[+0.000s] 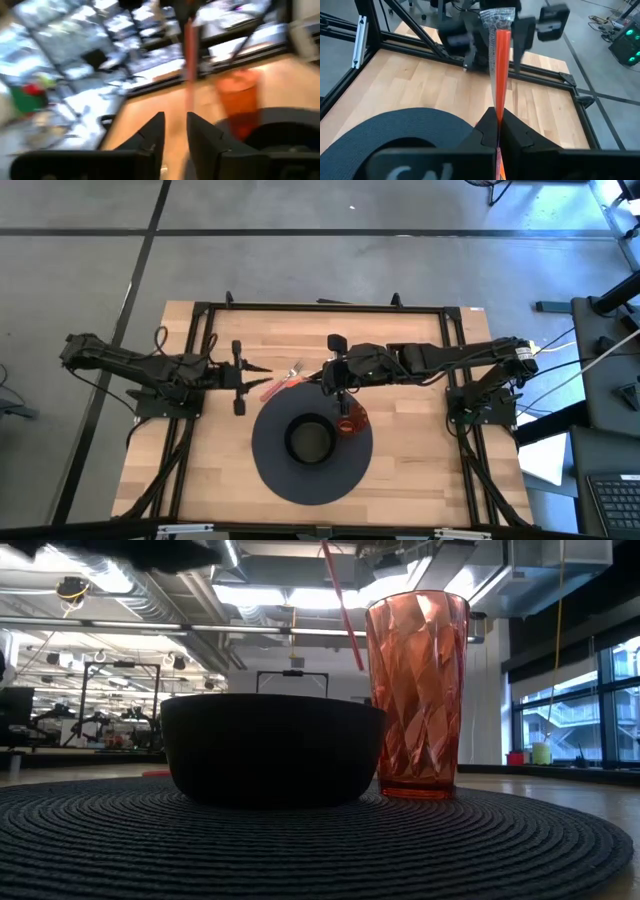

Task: Pick & Place Utensil
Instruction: Put the red straw into the orange cup

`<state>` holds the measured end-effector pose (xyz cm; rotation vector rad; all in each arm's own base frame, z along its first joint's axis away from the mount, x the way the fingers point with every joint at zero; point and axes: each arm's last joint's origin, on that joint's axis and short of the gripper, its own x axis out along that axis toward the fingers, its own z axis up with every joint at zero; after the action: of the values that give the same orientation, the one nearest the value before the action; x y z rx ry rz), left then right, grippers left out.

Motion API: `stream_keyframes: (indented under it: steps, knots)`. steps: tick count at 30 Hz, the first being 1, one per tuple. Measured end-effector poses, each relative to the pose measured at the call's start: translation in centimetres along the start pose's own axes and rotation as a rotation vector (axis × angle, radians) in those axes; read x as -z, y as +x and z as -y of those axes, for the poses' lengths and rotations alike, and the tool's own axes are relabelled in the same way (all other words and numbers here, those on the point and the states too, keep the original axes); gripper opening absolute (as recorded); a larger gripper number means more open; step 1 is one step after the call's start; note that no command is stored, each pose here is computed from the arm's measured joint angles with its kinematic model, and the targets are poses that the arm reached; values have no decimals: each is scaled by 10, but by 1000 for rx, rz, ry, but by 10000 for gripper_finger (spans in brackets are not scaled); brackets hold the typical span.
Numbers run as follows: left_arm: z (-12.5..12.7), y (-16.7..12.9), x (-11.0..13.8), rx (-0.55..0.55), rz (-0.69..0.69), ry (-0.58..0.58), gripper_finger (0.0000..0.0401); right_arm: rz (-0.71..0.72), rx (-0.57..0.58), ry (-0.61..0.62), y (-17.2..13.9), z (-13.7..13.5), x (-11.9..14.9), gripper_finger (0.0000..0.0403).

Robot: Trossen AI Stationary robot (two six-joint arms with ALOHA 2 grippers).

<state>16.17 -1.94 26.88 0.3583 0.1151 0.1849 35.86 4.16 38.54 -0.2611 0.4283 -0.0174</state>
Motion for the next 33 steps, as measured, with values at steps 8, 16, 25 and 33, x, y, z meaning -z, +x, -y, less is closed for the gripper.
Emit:
stream_keyframes:
  steps: [8,16,25,33]
  knots:
    - [6,-17,48,-75,173,84,5,-17,-3,-3,0,0,2,5]
    - [-4,-45,47,-108,310,14,2,-18,-3,1,0,0,2,6]
    - [2,-48,66,-60,293,-51,2,42,8,12,0,1,-4,7]
    - [8,-44,91,-170,189,14,3,49,10,25,-3,2,-5,7]
